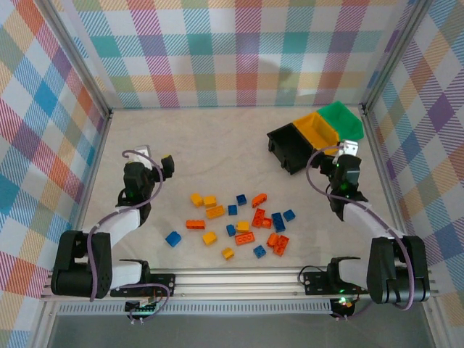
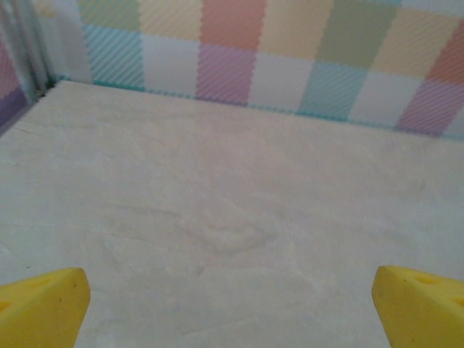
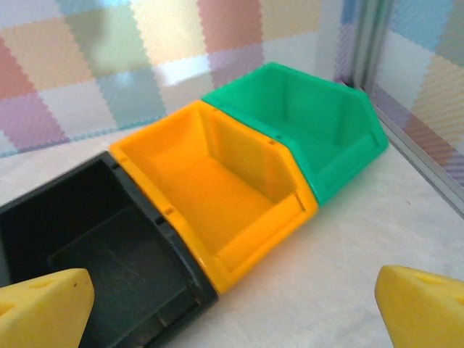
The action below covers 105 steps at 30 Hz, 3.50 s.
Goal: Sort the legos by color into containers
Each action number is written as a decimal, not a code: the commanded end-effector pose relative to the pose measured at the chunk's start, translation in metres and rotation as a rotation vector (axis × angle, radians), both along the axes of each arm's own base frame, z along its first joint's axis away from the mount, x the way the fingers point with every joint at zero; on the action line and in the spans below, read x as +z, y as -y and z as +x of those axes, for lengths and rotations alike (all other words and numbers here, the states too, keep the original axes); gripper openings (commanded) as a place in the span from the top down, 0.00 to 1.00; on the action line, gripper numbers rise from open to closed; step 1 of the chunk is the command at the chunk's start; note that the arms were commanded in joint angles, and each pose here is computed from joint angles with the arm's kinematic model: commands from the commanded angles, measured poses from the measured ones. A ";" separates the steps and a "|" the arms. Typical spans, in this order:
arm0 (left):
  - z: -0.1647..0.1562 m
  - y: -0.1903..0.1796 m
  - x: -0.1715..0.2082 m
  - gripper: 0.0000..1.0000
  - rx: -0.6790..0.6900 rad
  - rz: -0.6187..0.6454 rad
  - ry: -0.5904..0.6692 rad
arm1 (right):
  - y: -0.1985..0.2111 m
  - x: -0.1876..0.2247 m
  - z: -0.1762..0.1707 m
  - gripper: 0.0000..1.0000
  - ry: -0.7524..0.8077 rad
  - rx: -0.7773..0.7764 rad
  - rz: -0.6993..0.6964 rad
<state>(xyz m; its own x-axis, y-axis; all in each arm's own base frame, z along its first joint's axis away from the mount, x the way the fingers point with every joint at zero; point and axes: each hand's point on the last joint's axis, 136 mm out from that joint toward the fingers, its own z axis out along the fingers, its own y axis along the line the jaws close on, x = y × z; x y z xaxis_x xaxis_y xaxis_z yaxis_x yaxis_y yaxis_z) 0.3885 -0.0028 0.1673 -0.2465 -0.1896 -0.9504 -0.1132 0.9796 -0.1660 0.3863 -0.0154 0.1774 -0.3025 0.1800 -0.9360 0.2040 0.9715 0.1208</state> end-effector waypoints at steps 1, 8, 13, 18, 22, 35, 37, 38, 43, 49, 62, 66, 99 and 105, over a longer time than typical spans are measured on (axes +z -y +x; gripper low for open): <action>-0.006 -0.028 0.010 0.00 0.219 -0.181 0.046 | 0.026 -0.007 -0.011 0.00 -0.132 -0.187 -0.008; -0.040 -0.069 -0.005 0.00 0.601 -0.727 0.058 | 0.012 0.002 -0.003 0.00 -0.196 -0.167 0.157; -0.028 -0.052 0.004 0.00 0.460 -0.713 0.040 | 0.016 -0.006 -0.011 0.00 -0.121 -0.126 0.556; -0.011 -0.031 0.012 0.00 0.331 -0.687 -0.036 | -0.006 -0.010 0.002 0.00 -0.262 -0.009 0.604; 0.004 -0.002 0.023 0.00 0.169 -0.747 -0.071 | -0.045 -0.020 0.016 0.00 -0.437 0.150 0.568; 0.005 0.116 -0.001 0.13 -0.095 -0.608 -0.444 | -0.151 -0.042 0.063 0.00 -0.579 0.352 0.307; 0.001 0.122 -0.004 0.12 -0.105 -0.605 -0.458 | -0.157 -0.052 0.070 0.00 -0.610 0.336 0.299; -0.001 0.123 -0.006 0.13 -0.107 -0.611 -0.466 | -0.160 -0.056 0.073 0.00 -0.624 0.332 0.302; -0.009 0.121 -0.013 0.13 -0.096 -0.609 -0.492 | -0.193 -0.074 0.078 0.01 -0.676 0.369 0.320; -0.014 0.119 -0.014 0.13 -0.090 -0.595 -0.506 | -0.253 -0.057 0.072 0.02 -0.635 0.480 0.368; 0.018 0.201 -0.022 0.19 -0.227 -0.547 -0.579 | -0.228 0.000 0.051 0.01 -0.473 0.358 0.406; 0.037 0.247 -0.027 0.23 -0.234 -0.454 -0.600 | -0.179 -0.003 0.028 0.01 -0.481 0.199 0.336; 0.079 0.283 -0.075 0.88 -0.092 0.027 -0.693 | -0.108 -0.009 -0.022 0.00 -0.421 0.090 0.409; 0.076 0.245 -0.071 1.00 -0.112 0.077 -0.722 | -0.105 -0.004 -0.023 0.00 -0.406 0.096 0.416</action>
